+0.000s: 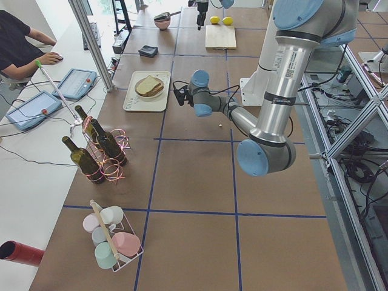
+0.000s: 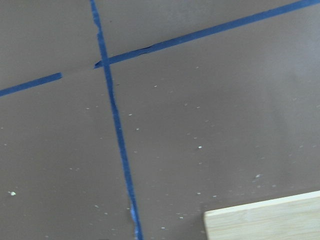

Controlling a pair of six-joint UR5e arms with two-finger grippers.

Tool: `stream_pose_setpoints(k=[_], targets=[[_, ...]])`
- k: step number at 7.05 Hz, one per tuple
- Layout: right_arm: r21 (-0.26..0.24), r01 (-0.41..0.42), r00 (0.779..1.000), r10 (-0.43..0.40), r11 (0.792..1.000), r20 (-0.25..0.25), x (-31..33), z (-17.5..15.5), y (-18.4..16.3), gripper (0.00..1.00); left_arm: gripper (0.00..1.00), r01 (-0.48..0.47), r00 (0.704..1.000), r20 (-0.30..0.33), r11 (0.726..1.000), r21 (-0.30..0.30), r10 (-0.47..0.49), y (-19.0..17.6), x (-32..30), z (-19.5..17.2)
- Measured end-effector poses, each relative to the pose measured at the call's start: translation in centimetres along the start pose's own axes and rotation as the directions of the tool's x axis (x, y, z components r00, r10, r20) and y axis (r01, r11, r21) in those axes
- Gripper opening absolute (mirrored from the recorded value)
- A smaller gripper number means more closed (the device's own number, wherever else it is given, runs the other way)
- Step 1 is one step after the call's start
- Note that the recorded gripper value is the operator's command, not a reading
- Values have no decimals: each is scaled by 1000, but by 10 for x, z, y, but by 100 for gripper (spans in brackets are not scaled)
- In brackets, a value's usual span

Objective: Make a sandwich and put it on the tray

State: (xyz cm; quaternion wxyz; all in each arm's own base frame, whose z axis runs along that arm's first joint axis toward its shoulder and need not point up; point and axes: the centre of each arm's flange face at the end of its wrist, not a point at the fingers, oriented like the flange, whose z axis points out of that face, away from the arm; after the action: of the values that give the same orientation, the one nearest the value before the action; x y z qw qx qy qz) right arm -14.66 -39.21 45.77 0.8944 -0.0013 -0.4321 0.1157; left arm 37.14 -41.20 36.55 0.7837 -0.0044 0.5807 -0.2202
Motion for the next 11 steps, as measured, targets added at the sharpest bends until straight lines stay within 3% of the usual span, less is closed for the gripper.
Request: stream_pose_setpoints(k=[1, 2, 3, 5, 6, 7, 9, 11], targets=[[4, 46, 999, -46, 999, 0, 54, -17, -18, 100, 32, -153, 987, 55, 988, 21, 152, -25, -48, -35], [16, 91, 996, -91, 996, -3, 101, -27, -32, 100, 32, -304, 948, 107, 953, 16, 301, -60, -93, -78], [30, 141, 990, -140, 990, -12, 137, -33, -42, 100, 32, -451, 883, 155, 893, 15, 443, -96, -138, -127], [33, 217, 976, -215, 976, -39, 179, -45, -52, 100, 38, -684, 697, 291, 730, -7, 656, -147, -215, -213], [16, 253, 966, -252, 967, -54, 191, -53, -58, 100, 99, -720, 629, 362, 691, -63, 688, -172, -241, -249], [-2, 277, 959, -276, 961, -64, 192, -62, -67, 100, 100, -695, 612, 401, 706, -139, 682, -198, -254, -278], [-19, 284, 956, -284, 959, -69, 188, -70, -76, 100, 100, -567, 664, 426, 786, -248, 614, -228, -258, -317], [-22, 287, 955, -287, 958, -69, 186, -72, -77, 100, 100, -524, 679, 418, 797, -300, 603, -233, -277, -323]])
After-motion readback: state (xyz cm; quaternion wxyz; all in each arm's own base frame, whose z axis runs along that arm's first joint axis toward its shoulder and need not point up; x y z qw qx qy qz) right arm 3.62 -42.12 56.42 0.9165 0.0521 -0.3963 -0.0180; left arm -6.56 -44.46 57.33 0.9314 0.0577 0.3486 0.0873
